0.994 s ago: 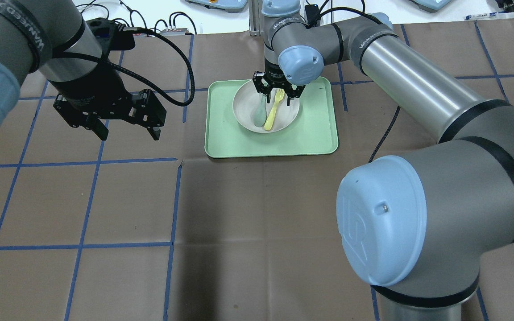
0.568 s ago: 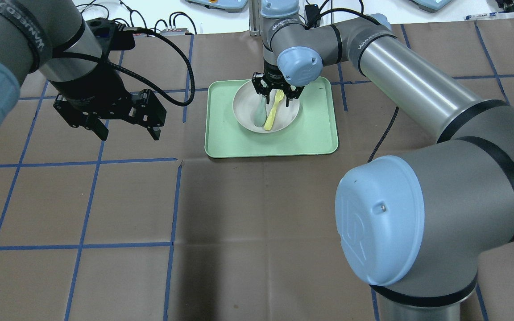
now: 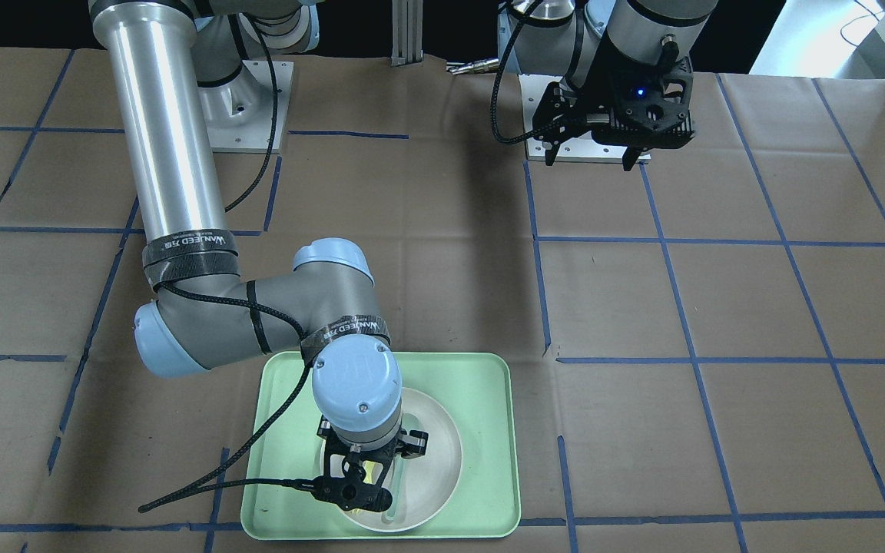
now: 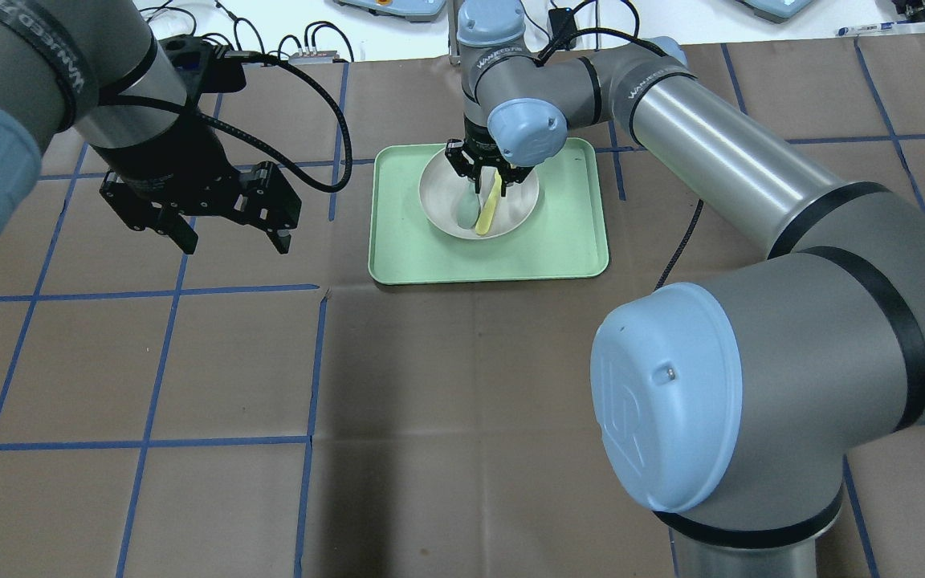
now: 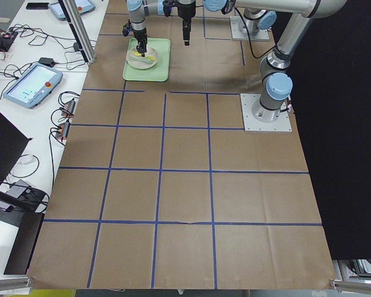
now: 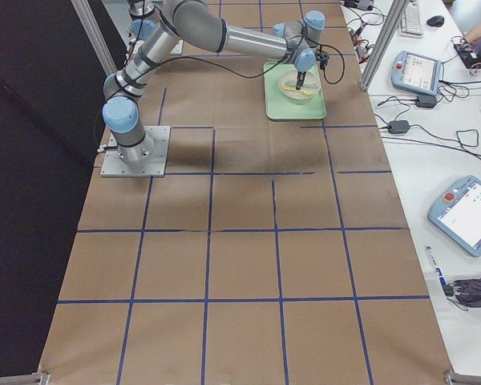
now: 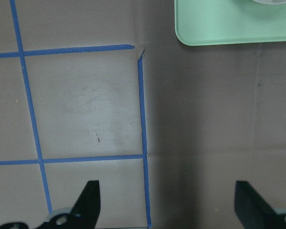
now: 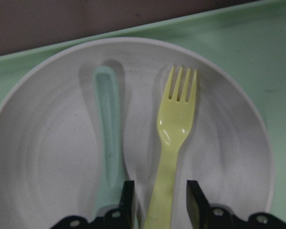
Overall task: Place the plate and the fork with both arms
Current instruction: 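Lower the right gripper and close it on the yellow fork handle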
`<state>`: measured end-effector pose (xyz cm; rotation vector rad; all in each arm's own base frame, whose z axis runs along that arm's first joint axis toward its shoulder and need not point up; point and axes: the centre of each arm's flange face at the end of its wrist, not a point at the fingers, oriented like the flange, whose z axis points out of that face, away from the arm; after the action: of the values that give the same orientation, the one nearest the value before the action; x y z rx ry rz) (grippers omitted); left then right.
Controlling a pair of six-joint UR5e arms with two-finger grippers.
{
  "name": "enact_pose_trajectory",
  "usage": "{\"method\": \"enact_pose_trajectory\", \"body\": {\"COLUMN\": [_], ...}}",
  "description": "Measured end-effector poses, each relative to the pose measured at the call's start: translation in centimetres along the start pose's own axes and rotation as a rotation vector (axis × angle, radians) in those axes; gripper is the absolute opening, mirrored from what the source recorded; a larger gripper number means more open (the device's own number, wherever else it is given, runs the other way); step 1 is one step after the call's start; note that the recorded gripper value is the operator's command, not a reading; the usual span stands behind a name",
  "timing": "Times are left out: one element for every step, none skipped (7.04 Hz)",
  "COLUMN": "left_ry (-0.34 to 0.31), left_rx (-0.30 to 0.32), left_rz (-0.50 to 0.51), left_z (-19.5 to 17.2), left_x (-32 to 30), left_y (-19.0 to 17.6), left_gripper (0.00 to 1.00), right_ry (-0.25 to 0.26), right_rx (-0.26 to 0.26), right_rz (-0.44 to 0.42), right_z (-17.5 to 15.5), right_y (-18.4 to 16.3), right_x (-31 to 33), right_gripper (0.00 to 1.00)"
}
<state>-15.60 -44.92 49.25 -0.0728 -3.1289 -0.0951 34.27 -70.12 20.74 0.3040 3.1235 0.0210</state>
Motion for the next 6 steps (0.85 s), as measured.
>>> {"method": "enact_pose_trajectory", "body": {"left_ry": [0.000, 0.000, -0.001, -0.002, -0.002, -0.003], "left_rx": [-0.003, -0.005, -0.004, -0.004, -0.004, -0.004], "left_rz": [0.000, 0.000, 0.000, 0.000, 0.000, 0.000], "left_z": [0.1, 0.2, 0.2, 0.2, 0.2, 0.2], "left_x": [0.0, 0.0, 0.0, 0.0, 0.0, 0.0], "left_y": [-0.1, -0.1, -0.1, -0.1, -0.1, -0.1], "left_gripper": [1.00, 1.00, 1.00, 1.00, 1.00, 1.00], "right_ry": [0.004, 0.008, 0.009, 0.007, 0.007, 0.008], "right_rx": [-0.003, -0.008, -0.013, -0.018, -0.021, -0.022], "right_rz": [0.000, 0.000, 0.000, 0.000, 0.000, 0.000], "right_z": [0.3, 0.8, 1.1, 1.4, 1.6, 1.6], "right_y": [0.0, 0.0, 0.0, 0.0, 0.0, 0.0], "right_x": [0.0, 0.0, 0.0, 0.0, -0.1, 0.0], "right_gripper": [0.47, 0.48, 0.48, 0.48, 0.47, 0.43]}}
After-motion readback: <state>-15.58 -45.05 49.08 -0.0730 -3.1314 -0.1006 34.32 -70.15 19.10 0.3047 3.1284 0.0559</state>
